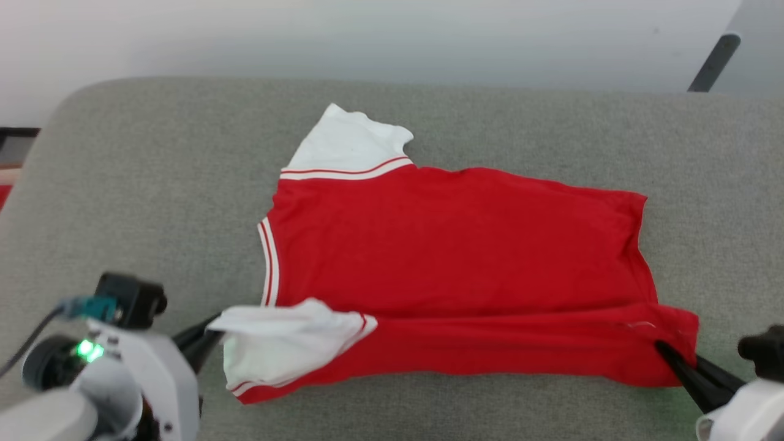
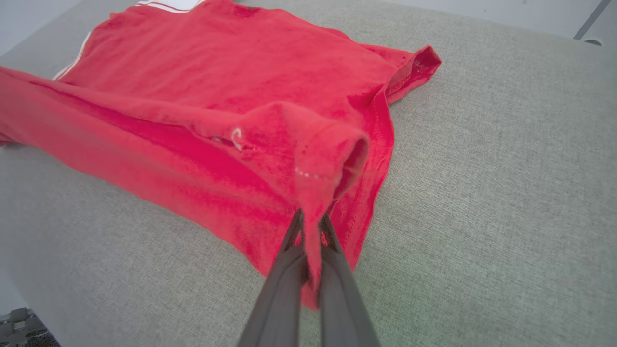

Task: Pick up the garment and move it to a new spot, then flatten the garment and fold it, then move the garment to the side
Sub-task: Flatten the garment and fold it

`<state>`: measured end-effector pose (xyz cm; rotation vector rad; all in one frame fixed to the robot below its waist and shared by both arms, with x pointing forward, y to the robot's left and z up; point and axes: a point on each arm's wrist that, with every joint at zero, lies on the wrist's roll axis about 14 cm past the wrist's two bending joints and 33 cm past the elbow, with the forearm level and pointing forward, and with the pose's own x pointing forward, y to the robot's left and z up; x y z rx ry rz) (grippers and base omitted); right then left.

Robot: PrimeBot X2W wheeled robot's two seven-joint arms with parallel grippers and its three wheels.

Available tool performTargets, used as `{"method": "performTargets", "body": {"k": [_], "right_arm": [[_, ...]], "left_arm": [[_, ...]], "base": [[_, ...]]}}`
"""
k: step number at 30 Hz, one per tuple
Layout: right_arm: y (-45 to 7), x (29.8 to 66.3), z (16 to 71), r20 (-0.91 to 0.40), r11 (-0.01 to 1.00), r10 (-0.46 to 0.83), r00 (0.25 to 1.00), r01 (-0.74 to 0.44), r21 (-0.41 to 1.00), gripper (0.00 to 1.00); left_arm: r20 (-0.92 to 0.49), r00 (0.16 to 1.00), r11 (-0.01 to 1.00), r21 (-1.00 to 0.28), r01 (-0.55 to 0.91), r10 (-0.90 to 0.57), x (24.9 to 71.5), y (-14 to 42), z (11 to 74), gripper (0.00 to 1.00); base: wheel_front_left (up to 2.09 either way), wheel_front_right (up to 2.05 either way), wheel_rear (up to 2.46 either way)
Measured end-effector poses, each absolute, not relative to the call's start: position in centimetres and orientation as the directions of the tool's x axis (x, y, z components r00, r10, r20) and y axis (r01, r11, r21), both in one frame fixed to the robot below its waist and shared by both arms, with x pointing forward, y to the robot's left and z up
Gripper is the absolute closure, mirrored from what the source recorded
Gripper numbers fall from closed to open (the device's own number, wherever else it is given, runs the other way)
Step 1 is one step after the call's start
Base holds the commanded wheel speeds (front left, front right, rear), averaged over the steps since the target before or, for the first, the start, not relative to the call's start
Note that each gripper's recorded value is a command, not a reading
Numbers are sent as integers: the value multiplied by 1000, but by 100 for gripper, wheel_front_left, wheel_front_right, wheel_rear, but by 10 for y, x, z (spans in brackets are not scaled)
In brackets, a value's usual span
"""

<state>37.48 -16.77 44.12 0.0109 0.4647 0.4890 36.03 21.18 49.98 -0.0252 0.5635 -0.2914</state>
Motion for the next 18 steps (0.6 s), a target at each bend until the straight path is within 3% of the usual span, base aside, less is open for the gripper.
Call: {"method": "performTargets", "body": {"k": [6,18], "right_arm": [[-166,388,433,-467,892,437,769,-435,120,100],[-167,401,399,-587,909,395,707,-391,141,100]], "left_arm": [[-584,750,945,-104,311,-311,392,210,476,100],[-711,614,933,-179,313,-343,409,208,408,100]], "base": [[0,0,0],[0,0,0]]}}
